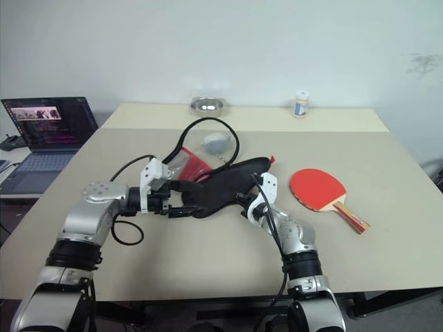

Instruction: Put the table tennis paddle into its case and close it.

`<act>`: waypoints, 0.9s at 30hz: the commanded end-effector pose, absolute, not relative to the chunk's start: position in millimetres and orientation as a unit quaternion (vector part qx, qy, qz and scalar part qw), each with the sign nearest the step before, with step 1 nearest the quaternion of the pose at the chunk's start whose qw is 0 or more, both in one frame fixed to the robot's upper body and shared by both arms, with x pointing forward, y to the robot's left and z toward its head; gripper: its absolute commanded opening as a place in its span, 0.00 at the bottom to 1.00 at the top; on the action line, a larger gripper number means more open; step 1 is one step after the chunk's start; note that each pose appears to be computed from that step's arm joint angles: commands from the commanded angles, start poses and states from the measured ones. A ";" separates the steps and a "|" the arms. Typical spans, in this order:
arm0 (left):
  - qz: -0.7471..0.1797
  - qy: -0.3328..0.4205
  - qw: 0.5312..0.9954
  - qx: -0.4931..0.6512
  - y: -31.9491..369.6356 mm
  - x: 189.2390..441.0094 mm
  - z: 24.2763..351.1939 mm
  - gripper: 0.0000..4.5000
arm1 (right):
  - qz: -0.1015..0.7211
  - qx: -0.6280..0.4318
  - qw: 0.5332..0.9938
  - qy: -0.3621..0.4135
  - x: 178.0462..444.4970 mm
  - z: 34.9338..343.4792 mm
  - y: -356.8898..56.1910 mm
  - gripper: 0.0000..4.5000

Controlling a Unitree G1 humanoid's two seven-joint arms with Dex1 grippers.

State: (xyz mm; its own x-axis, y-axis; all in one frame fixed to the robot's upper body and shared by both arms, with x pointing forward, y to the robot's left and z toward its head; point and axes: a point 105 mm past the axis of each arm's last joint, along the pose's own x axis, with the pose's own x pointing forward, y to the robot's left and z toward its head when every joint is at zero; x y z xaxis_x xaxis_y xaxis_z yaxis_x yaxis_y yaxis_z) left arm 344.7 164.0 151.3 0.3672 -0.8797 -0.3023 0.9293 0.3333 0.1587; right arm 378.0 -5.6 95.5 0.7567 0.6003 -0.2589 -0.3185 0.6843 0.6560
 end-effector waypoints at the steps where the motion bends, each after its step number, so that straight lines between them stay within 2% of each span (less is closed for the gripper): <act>1: -0.567 0.061 0.806 0.156 162.8 338.0 161.3 0.91 | 0.309 0.310 0.870 0.226 370.9 121.2 7.6 0.01; 5: -0.573 0.068 0.802 0.154 163.1 333.0 156.9 0.91 | 0.343 0.268 0.867 0.243 356.3 123.3 -14.6 0.01; 10: -0.590 0.076 0.790 0.150 154.3 326.2 149.5 0.91 | 0.395 0.166 0.860 0.276 331.5 127.6 -64.2 0.01; 18: -0.600 0.076 0.783 0.148 147.5 324.0 147.2 0.91 | 0.374 0.059 0.879 0.289 345.7 134.2 -126.0 0.01; 23: -0.605 0.078 0.779 0.148 145.1 323.2 144.7 0.91 | 0.389 -0.004 0.875 0.289 353.7 136.6 -135.9 0.01; 27: -0.612 0.079 0.773 0.147 140.4 321.7 142.3 0.91 | 0.403 -0.070 0.872 0.268 372.9 145.2 -132.5 0.01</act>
State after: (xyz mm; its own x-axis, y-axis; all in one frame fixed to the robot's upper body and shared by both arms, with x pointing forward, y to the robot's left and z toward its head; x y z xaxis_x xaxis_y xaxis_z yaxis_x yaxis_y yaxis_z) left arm 324.1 146.6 133.2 0.2625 -0.9081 -0.3261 0.9649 0.2433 0.0992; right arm 362.2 -134.2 127.1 0.5045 0.6603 -0.5563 -0.7019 0.6889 0.1811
